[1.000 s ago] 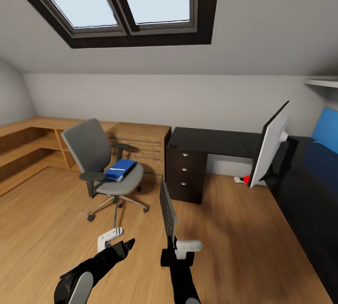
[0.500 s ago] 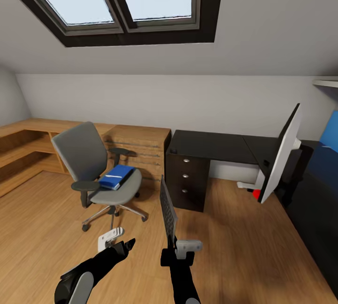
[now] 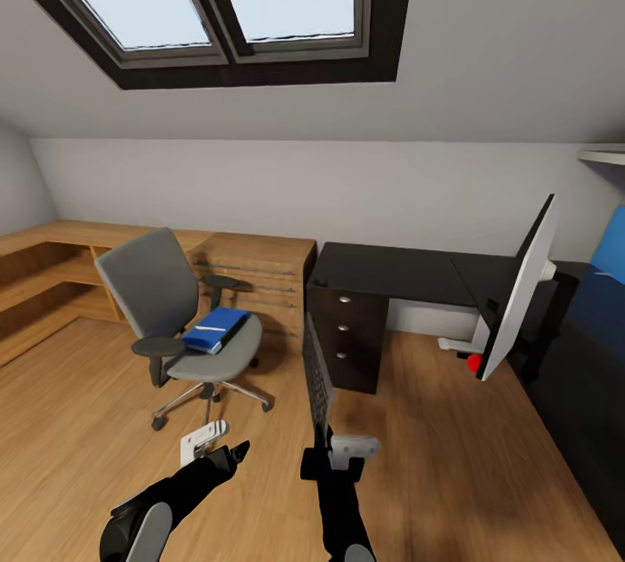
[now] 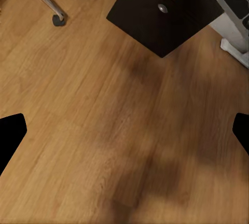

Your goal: In the bedroom, organize the workspace by keeping the computer under the desk, ensuring the monitor is on the desk, placing the keyboard on the desk next to the monitor, placing the mouse on the desk next to the keyboard, moving the folder from the swivel chair onto the desk next to the mouse, stacking the notebook on top of the folder with the pen on top of the notebook, and positioning the swivel chair next to the desk.

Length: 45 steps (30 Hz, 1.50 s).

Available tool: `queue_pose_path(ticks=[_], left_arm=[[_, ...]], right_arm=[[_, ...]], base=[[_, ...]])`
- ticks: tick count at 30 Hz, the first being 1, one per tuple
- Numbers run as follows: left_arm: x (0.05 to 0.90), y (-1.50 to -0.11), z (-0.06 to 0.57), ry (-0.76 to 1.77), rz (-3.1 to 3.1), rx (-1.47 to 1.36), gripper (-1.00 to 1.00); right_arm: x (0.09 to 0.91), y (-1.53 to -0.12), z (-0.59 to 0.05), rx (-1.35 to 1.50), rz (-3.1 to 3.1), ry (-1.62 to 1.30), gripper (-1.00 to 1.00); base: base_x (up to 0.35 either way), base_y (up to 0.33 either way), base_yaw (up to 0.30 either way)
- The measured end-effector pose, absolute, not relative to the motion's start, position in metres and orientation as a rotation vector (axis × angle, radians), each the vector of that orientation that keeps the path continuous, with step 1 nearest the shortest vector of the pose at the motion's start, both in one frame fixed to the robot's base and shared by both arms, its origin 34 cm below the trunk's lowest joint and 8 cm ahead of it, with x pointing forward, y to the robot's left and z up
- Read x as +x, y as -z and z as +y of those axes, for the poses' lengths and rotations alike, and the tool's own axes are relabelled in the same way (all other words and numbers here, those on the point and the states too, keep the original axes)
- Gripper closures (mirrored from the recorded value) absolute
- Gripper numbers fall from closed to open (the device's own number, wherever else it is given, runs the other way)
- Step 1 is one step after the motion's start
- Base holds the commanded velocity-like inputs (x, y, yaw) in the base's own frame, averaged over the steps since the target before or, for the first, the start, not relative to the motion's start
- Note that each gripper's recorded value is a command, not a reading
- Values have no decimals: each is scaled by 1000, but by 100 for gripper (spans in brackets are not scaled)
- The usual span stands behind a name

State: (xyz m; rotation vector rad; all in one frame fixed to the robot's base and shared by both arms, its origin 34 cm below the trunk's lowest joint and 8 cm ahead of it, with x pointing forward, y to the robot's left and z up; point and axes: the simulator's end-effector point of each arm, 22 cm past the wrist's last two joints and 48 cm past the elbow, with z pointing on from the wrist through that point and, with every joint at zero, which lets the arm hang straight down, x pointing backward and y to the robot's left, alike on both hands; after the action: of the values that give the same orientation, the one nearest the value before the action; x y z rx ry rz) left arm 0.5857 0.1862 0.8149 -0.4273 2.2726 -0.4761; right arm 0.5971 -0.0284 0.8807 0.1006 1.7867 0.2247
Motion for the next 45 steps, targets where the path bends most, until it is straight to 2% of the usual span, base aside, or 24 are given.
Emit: queue_pose_path(ticks=[12, 18, 22, 33, 39, 45], left_arm=[[584, -832, 184, 478, 2275, -425, -100], [573, -814, 178, 481, 2337, -445, -100], [571, -817, 170, 495, 2345, -453, -100], [569, -830, 169, 497, 2347, -457, -100], [568, -838, 169, 497, 2347, -458, -100], [567, -841, 170, 496, 2347, -458, -100]], right_arm=[[613, -1005, -75, 358, 1417, -310, 100], [621, -991, -116, 603, 1444, -363, 100], [621, -985, -119, 717, 1472, -431, 100], [622, -993, -141, 805, 1471, -440, 100], [618, -970, -140, 1020, 1521, -565, 100], [617, -978, -133, 1088, 1510, -640, 100]], base=[[0, 0, 0], [0, 0, 0], [0, 0, 0], [0, 0, 0], [0, 0, 0], [0, 0, 0]])
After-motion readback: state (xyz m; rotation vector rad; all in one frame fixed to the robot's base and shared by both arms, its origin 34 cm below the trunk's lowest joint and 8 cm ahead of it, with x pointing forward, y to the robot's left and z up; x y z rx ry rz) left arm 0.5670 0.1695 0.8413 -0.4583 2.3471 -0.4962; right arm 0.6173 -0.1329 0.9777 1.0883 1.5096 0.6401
